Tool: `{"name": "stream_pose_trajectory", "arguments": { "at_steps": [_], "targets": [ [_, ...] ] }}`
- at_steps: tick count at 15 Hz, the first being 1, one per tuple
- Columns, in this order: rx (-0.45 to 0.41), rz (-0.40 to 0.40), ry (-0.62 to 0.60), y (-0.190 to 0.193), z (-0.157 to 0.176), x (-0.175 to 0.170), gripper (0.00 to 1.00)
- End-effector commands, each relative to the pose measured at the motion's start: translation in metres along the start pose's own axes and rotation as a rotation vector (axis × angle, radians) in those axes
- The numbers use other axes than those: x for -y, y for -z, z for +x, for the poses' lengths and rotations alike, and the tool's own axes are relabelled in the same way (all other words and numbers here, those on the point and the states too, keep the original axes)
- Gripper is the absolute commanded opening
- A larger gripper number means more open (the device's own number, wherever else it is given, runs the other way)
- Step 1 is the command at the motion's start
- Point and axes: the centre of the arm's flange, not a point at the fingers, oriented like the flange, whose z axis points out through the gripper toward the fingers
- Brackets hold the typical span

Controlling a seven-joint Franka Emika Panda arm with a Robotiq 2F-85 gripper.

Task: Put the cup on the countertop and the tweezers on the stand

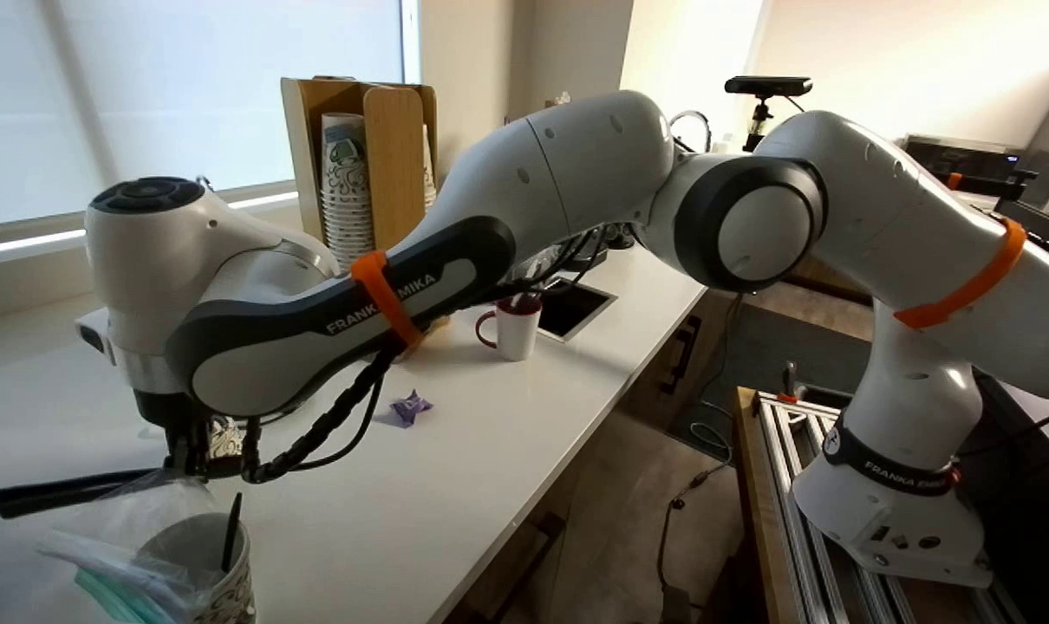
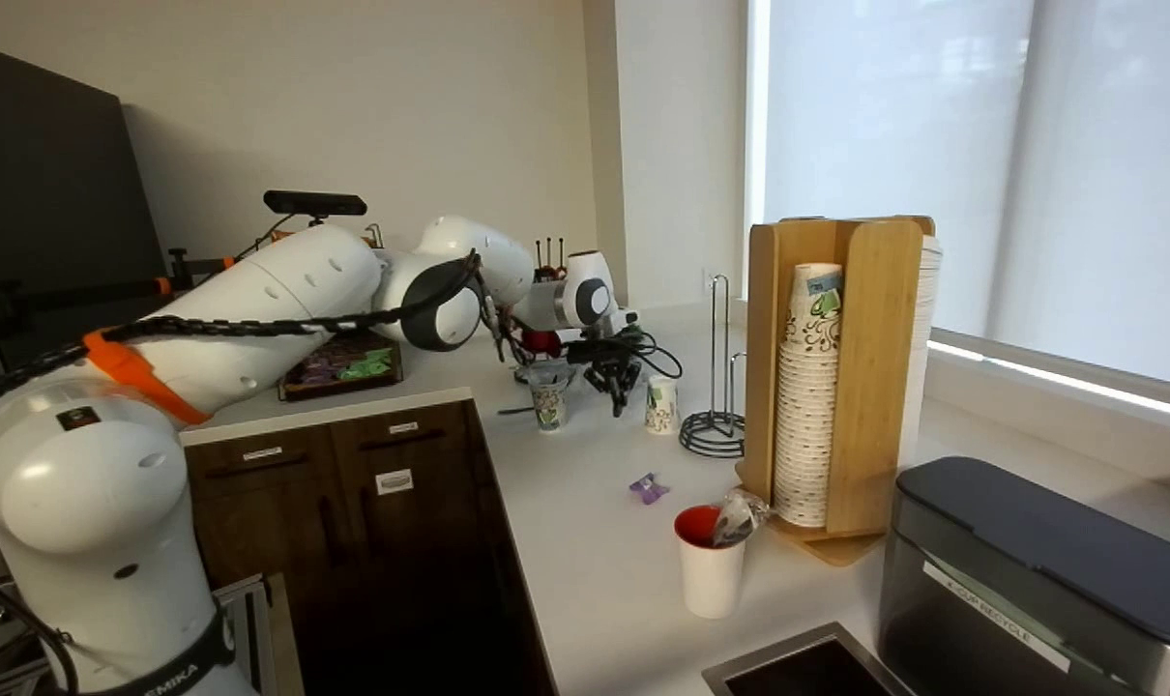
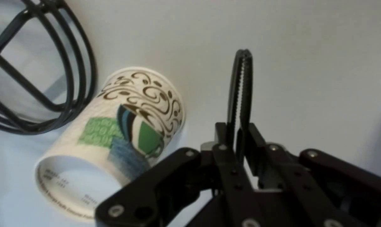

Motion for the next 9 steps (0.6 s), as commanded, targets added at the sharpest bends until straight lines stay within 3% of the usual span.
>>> {"name": "stream_pose_trajectory", "arguments": {
  "at_steps": [1, 9],
  "targets": [
    [-0.095, -0.044, -0.089, 0.027, -0.019, 0.004, 0.03],
    [-0.438, -0.211, -0.371, 0.076, -0.029, -0.019, 0.04]
  ]
}}
